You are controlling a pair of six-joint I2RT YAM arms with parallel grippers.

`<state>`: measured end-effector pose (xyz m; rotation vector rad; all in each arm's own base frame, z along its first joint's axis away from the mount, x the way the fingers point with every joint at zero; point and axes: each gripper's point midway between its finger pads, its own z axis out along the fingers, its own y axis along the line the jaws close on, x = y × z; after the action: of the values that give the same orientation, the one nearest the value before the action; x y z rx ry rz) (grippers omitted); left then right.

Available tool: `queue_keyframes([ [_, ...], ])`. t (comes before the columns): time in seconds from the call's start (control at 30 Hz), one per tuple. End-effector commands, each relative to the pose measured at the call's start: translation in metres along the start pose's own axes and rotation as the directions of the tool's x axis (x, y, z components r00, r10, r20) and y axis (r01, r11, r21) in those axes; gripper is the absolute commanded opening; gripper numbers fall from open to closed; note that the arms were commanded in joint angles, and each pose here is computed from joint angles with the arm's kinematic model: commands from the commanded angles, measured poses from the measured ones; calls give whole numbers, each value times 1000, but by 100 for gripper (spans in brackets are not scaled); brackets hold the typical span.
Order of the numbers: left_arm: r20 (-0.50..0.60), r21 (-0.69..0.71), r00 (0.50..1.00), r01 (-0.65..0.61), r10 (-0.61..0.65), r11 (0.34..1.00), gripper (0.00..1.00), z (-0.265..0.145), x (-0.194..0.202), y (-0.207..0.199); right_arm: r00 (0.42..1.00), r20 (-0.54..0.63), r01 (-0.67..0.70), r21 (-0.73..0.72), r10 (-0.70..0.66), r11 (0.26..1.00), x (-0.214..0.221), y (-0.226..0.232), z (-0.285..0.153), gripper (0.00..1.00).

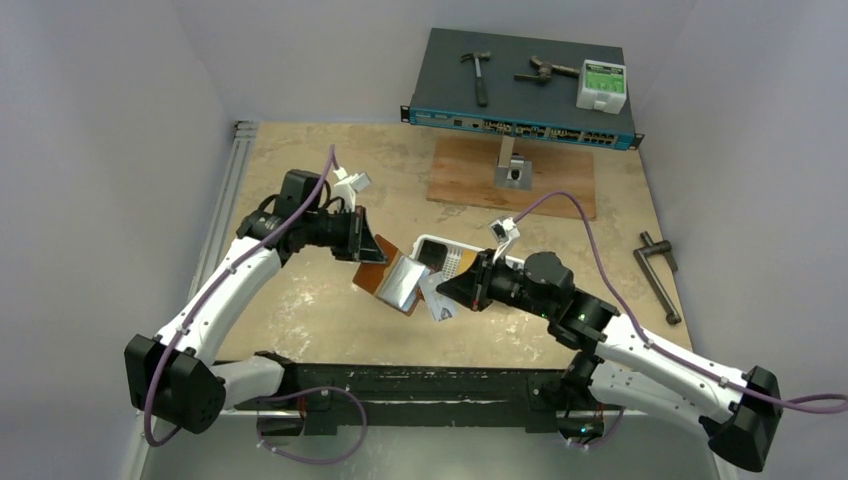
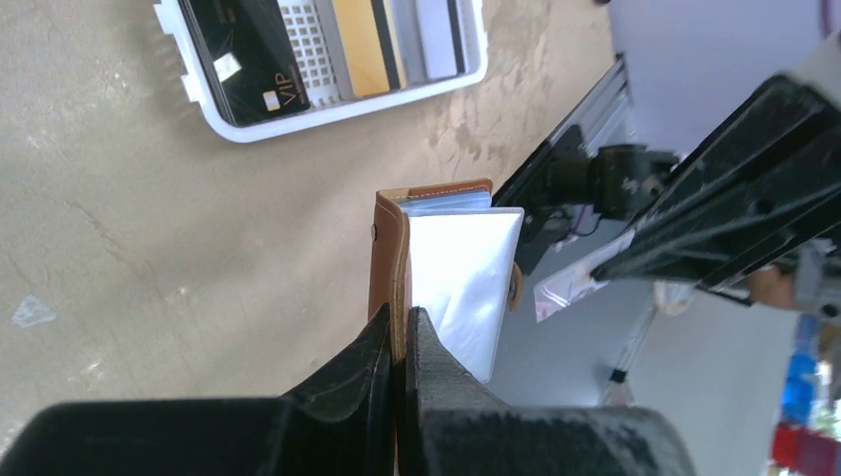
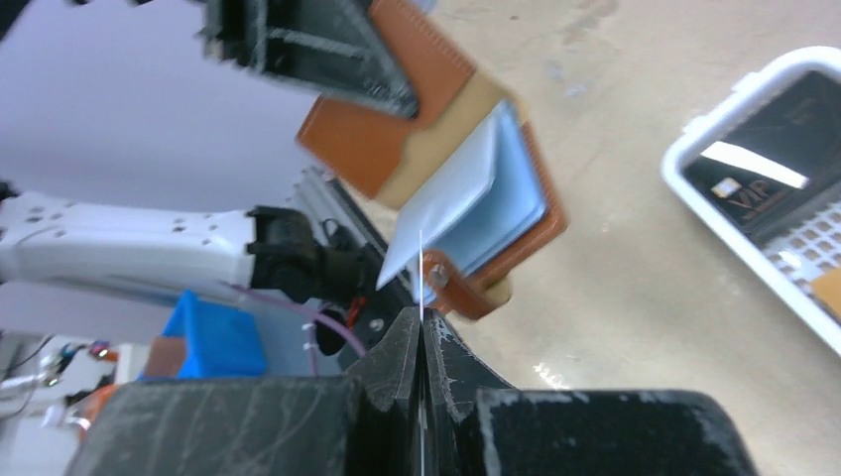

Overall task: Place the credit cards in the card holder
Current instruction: Open the card holder at the center of the board.

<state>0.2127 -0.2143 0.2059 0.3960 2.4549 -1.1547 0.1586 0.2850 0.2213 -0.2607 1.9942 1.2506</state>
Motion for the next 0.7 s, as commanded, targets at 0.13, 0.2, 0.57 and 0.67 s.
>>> queue_keyframes([
  [0.13, 116, 212, 987, 87, -114, 973, 0, -25, -38, -33, 1000, -20, -10, -251, 5, 968, 3, 46, -16, 0],
  [0.2, 121, 224, 986, 85, -115, 971, 0, -28, -39, -36, 1000, -25, -7, -249, 1, 968, 4, 45, -14, 0],
  [0.57, 121, 268, 985, 85, -122, 960, 0, -34, -35, -46, 1000, 22, 6, -234, -1, 972, -10, 47, -5, 0],
  [0.67, 121, 268, 985, 84, -120, 960, 0, -32, -32, -45, 999, 44, 8, -249, 3, 969, -19, 53, 1, 0],
])
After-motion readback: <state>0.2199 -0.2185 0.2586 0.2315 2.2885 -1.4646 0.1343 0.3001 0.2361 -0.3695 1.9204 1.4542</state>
